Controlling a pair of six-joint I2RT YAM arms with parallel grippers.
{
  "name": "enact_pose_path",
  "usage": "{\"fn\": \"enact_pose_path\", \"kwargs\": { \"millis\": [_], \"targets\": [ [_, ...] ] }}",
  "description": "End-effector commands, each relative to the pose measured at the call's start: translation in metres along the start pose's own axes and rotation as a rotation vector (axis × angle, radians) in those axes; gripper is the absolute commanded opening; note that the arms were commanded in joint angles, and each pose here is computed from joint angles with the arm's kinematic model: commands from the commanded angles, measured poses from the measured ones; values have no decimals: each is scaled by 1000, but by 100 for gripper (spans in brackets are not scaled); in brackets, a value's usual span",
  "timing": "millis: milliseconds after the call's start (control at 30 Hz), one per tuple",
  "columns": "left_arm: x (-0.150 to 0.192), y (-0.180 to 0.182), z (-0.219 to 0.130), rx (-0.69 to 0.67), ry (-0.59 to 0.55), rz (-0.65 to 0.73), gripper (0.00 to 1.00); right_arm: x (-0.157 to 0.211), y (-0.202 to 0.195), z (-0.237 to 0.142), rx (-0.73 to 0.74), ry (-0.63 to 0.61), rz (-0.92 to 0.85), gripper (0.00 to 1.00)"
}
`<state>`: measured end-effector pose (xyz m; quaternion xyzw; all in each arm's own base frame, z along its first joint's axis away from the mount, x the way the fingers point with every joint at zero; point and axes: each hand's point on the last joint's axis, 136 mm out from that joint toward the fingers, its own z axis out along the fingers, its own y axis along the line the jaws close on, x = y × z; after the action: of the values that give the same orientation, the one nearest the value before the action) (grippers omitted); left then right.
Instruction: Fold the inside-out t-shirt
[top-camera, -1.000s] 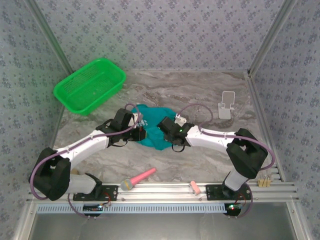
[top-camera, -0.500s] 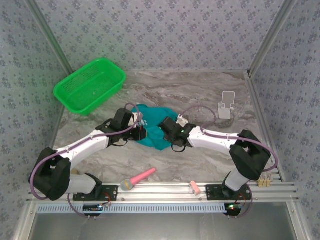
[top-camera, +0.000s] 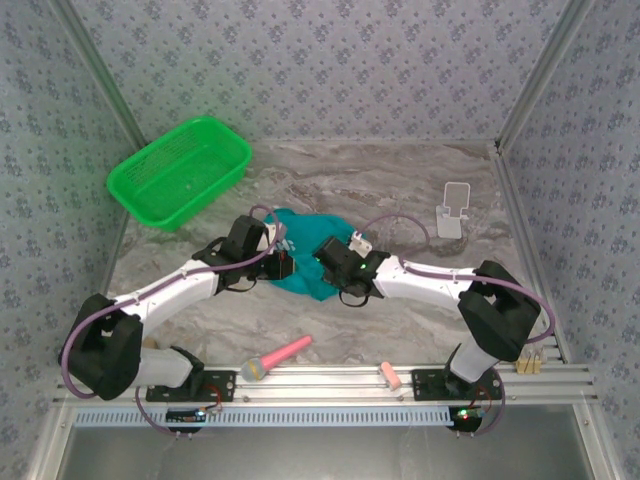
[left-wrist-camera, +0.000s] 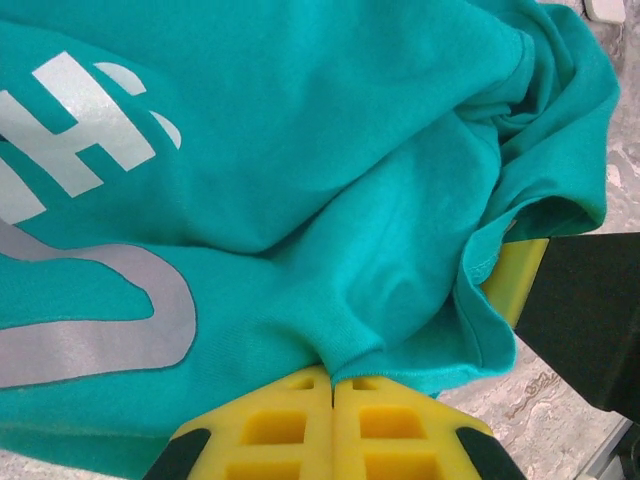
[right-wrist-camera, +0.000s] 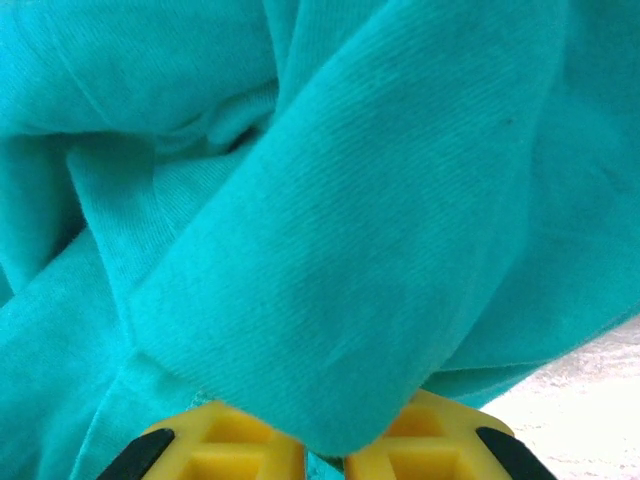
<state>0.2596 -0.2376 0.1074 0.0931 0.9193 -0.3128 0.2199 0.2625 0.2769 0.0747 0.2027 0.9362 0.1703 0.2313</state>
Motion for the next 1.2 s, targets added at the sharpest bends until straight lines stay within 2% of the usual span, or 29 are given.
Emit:
{"fn": "enact_pose_path", "kwargs": {
  "millis": [0, 67, 133, 200, 233, 267, 333, 367, 467, 600, 733, 867, 933, 1000, 1167],
  "targets": [
    [-4, -5, -1, 32, -7, -4, 5, -2, -3, 3, 25, -22, 1, 17],
    [-5, -5, -2, 33, -10, -3, 4, -2, -6, 4, 40, -29, 8, 22],
    [-5, -6, -3, 34, -13, -3, 4, -2, -8, 3, 52, -31, 18, 30],
    [-6, -6, -4, 34, -18, -3, 5, 0, -8, 3, 49, -16, 23, 31],
    [-6, -6, -4, 36, -18, -2, 4, 1, -7, 3, 45, -9, 23, 18],
    [-7, -5, -4, 34, -20, -2, 5, 1, -4, 3, 32, -10, 14, 11],
    [-7, -4, -4, 32, -20, -2, 5, 0, -5, 4, 39, -17, -2, 6],
    [-7, -3, -5, 28, -18, 4, 5, -3, -9, 5, 55, -21, -12, 0],
    [-22, 4, -20, -65, -42, 61, 6, -33, -12, -8, 73, -85, -74, 0],
    [-83, -11, -60, -120, -179, 136, 7, -108, 6, -60, 38, -234, -231, 0],
    [-168, -46, -98, -172, -329, 302, 7, -199, 75, -133, -207, -396, -438, 0],
    [-245, -88, -139, -185, -472, 364, 7, -269, 108, -198, -248, -556, -532, 0],
    [-263, -111, -159, -137, -522, 382, 4, -282, 117, -226, -260, -614, -568, 0],
    [-267, -128, -175, -88, -553, 384, 2, -281, 120, -250, -285, -652, -574, 0],
    [-228, -170, -207, 166, -554, 350, 0, -232, 112, -301, -440, -629, -567, 0]
  ]
}}
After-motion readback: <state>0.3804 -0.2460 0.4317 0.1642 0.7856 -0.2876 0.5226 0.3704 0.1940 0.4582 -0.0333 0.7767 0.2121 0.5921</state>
